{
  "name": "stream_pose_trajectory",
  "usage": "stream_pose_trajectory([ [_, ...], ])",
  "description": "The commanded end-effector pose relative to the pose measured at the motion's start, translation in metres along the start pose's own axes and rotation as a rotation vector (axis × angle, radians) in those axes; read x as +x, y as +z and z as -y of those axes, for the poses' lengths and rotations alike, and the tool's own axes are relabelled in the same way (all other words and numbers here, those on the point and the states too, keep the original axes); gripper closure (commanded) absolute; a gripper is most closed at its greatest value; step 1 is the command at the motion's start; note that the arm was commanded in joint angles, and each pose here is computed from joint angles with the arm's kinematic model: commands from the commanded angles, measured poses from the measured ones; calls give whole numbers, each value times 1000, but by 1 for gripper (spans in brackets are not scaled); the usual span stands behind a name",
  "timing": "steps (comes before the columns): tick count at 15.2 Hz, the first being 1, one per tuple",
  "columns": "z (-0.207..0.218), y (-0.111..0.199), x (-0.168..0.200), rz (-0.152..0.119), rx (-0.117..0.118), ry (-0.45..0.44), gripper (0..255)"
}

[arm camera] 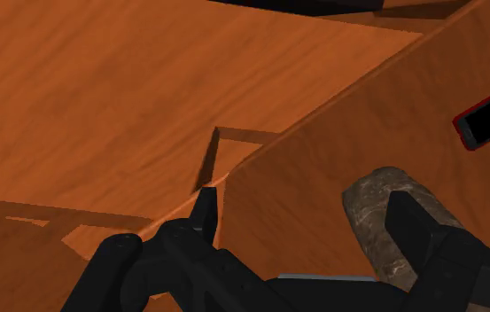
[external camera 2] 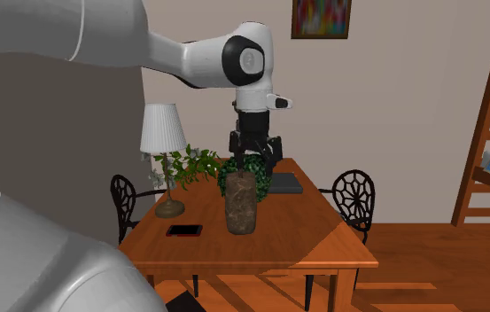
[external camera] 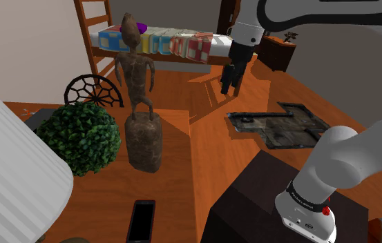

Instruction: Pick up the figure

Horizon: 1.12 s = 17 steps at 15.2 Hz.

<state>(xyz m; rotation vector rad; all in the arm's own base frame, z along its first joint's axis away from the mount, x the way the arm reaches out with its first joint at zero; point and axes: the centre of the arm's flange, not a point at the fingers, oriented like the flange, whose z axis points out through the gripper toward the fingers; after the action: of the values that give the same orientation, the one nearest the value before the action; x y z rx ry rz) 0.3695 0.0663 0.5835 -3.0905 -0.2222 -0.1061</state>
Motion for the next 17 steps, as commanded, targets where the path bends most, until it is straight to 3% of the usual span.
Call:
stream_pose_trajectory([
  [1,11,-5,17,-17,11,-51,0],
  [17,126,-69,149,-144,100,-445,0],
])
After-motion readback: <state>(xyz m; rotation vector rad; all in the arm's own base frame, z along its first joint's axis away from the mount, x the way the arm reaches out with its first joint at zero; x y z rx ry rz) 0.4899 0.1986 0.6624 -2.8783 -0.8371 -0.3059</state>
